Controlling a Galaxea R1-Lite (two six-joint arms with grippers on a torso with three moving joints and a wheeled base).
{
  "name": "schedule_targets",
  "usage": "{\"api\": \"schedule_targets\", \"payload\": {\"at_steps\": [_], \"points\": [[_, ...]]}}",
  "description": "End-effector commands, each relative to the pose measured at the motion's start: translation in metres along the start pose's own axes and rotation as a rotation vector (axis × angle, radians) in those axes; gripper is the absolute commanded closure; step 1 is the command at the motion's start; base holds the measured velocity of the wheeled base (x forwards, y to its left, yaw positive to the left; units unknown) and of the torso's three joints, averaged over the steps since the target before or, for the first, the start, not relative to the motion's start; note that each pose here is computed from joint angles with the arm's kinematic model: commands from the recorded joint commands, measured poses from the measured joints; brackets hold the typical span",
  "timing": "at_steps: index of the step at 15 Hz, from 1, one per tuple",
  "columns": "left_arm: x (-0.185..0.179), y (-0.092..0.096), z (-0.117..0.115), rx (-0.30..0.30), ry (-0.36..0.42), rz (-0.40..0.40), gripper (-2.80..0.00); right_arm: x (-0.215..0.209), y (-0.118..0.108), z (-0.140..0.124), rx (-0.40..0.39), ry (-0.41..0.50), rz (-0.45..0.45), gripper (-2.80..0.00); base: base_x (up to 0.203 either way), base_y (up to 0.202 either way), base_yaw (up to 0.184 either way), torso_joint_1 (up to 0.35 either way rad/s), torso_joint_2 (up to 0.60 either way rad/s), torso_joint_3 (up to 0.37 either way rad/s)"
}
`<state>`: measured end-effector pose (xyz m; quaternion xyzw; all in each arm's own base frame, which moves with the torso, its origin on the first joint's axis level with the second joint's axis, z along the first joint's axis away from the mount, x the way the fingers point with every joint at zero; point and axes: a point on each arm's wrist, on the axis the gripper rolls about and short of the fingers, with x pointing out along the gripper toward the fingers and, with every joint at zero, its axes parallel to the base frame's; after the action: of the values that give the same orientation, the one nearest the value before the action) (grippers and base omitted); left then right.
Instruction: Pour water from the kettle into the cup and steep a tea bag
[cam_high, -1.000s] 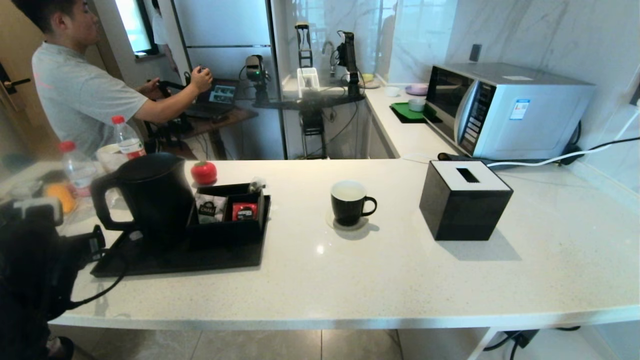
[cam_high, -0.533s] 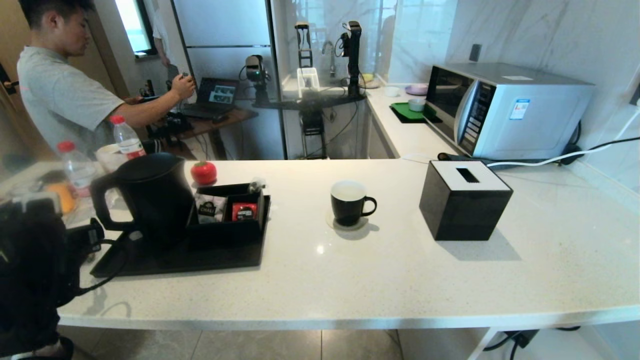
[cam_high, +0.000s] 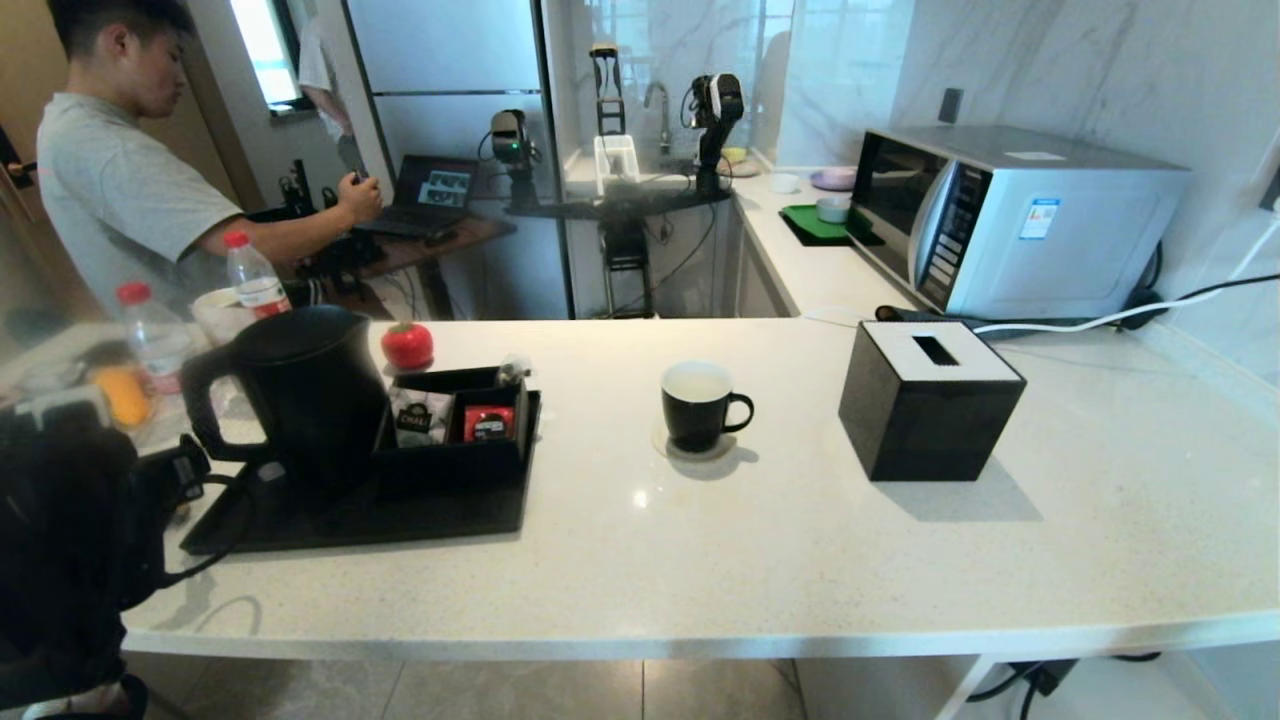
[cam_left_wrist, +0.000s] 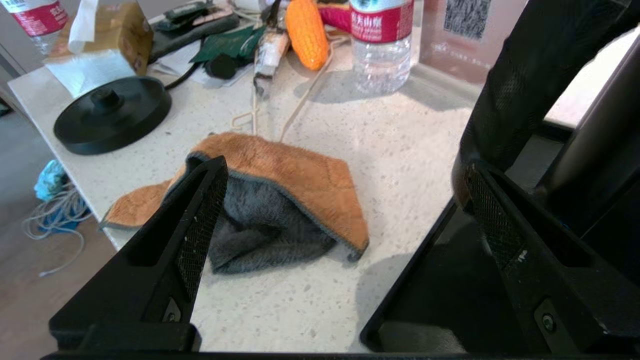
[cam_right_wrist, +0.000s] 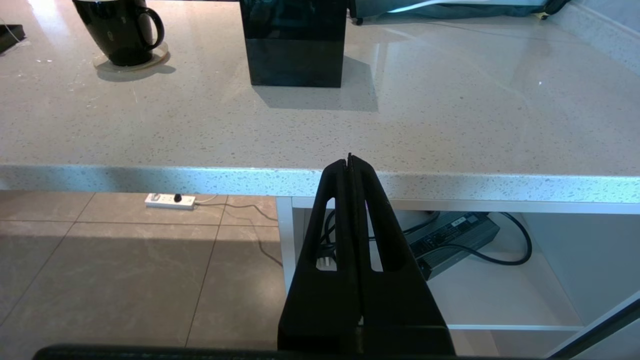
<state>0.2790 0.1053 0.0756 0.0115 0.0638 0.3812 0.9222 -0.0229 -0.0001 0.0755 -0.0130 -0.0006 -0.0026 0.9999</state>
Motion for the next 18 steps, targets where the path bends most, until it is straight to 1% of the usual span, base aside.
{"api": "schedule_targets", "payload": {"at_steps": [1,3,4,8,10,13,16,18], "points": [[0.003,-0.002,0.008,-0.031,-0.061,0.001,-2.80,0.000,0.000,0.000,-0.001,0.001,0.000,0.00,0.000,0.000,0.000,0.000,0.00,0.000],[0.009,-0.004,0.011,-0.063,-0.079,0.002,-2.80,0.000,0.000,0.000,-0.001,0.001,-0.001,0.00,0.000,0.000,0.000,0.000,0.00,0.000],[0.010,-0.005,0.009,-0.072,-0.074,0.004,-2.80,0.000,0.000,0.000,-0.002,0.001,-0.001,0.00,0.000,0.000,0.000,0.000,0.00,0.000],[0.012,-0.007,0.003,-0.081,-0.057,0.001,-2.80,0.000,0.000,0.000,-0.002,0.001,-0.001,0.00,0.000,0.000,0.000,0.000,0.00,0.000],[0.015,-0.008,0.003,-0.093,-0.060,0.000,-2.80,0.000,0.000,0.000,-0.001,0.001,0.001,0.00,0.000,0.000,0.000,0.000,0.00,0.000],[0.015,-0.013,0.002,-0.094,-0.060,-0.014,-2.80,0.000,0.000,0.000,-0.002,0.001,0.000,0.00,0.000,0.000,0.000,0.000,0.00,0.000],[0.005,-0.012,0.002,-0.084,-0.045,-0.023,-2.80,0.000,0.000,0.000,-0.001,0.001,0.000,0.00,0.000,0.000,0.000,0.000,0.00,0.000],[-0.004,-0.011,0.002,-0.077,-0.036,-0.013,-2.80,0.000,0.000,0.000,-0.002,0.001,-0.001,0.00,0.000,0.000,0.000,0.000,0.00,0.000]]}}
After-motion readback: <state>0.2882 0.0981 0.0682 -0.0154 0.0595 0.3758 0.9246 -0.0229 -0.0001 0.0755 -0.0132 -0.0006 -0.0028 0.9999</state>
